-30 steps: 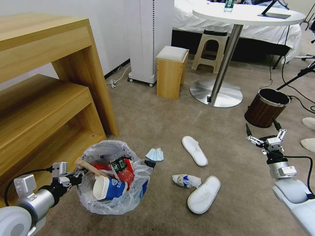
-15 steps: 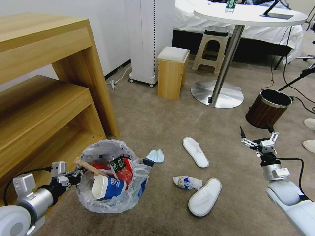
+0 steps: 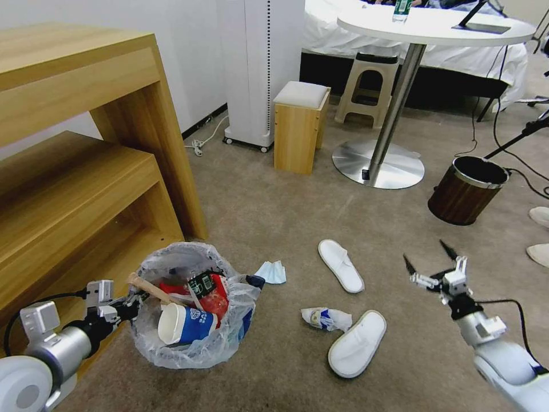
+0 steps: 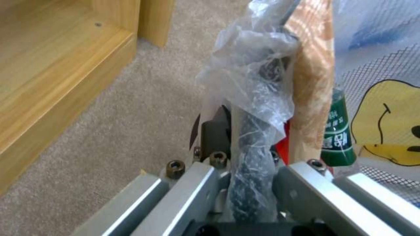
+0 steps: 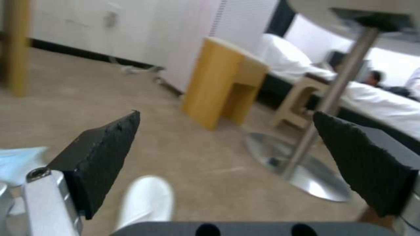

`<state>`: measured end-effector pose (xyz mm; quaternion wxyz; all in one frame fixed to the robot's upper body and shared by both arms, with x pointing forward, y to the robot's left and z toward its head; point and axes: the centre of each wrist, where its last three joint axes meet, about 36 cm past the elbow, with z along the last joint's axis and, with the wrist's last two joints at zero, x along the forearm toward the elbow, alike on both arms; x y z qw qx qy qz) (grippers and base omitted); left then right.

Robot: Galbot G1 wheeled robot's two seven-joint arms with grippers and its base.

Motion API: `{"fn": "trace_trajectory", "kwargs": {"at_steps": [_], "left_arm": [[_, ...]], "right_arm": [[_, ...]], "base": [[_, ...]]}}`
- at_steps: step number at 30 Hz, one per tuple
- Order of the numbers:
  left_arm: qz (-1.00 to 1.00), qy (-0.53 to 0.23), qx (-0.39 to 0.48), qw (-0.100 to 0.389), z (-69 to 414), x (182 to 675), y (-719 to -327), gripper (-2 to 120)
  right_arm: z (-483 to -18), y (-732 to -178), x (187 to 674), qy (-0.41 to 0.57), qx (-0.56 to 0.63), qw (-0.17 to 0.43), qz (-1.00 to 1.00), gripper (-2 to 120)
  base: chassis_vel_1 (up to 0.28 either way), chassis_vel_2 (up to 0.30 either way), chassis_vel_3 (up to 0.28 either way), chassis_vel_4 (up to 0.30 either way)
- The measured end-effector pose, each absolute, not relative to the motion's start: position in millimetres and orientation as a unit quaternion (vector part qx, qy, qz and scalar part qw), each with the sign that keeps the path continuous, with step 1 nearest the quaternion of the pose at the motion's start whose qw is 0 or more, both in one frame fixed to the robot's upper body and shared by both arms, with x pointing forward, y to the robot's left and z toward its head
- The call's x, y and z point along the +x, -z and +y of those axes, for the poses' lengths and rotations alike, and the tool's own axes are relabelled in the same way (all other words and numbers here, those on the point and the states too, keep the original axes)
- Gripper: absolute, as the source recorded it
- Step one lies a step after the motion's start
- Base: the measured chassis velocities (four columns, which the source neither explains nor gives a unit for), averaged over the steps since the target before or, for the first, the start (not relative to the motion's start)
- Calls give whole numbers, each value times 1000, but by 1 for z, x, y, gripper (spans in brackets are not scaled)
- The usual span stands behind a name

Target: Pick up the trash bin and place the garbage on the floor into it.

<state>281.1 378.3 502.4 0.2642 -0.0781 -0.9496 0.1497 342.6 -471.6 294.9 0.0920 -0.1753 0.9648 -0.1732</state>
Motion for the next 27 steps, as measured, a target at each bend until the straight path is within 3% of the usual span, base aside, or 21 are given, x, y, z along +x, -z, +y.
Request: {"fn": "trace_trajectory", "kwargs": {"at_steps": [27], "left_arm": [[-948,-152,-75,269,372,273,-496,0]], "right_arm": [[-443,-258,333,164,-394,20,904,100]], "base": [[0,0,0,0]]}}
